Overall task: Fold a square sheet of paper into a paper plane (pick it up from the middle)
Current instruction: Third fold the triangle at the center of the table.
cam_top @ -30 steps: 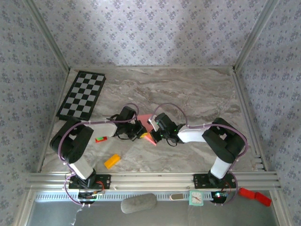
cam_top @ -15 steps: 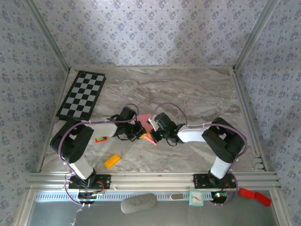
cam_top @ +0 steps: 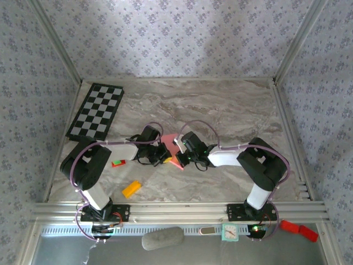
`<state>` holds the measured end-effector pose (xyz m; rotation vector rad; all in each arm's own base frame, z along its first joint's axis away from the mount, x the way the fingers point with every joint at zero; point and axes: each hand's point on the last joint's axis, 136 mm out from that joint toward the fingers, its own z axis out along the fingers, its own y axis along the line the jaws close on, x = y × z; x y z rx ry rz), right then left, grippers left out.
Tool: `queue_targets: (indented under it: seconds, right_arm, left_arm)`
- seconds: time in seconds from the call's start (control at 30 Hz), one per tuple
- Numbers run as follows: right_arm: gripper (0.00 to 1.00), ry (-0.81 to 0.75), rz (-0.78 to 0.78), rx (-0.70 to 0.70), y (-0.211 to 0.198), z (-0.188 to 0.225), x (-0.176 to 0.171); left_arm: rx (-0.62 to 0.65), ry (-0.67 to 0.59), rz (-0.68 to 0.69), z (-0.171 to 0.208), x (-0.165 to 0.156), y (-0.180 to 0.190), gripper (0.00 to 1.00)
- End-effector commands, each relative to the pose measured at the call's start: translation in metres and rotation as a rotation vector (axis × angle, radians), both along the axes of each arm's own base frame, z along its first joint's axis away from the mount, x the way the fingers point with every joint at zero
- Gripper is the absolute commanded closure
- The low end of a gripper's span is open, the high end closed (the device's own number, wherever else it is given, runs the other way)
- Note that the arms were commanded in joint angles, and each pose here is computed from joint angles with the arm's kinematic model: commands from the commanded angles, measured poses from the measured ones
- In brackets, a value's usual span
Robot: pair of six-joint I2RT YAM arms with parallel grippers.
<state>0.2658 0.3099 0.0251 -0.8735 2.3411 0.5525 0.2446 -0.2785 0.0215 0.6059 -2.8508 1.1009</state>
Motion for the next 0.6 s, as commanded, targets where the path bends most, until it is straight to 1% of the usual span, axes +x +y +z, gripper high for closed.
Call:
queue_targets:
  seconds: [0.0, 0.27, 0.57]
  right_arm:
    - [1.0, 0.045, -0.018, -0.027, -0.008, -0.004, -0.003]
    - [1.0, 0.048, -0.018, -0.018, -0.008, -0.001, -0.003]
    - [1.0, 0.047, -0.019, -0.014, -0.008, 0.0, -0.003]
  left_arm:
    - [0.019, -0.01, -0.008, -0.001, 0.004, -0.001, 0.92]
    - [0.02, -0.015, -0.013, -0.002, 0.008, -0.002, 0.91]
    - [0.038, 0.007, -0.011, -0.01, 0.006, 0.0, 0.92]
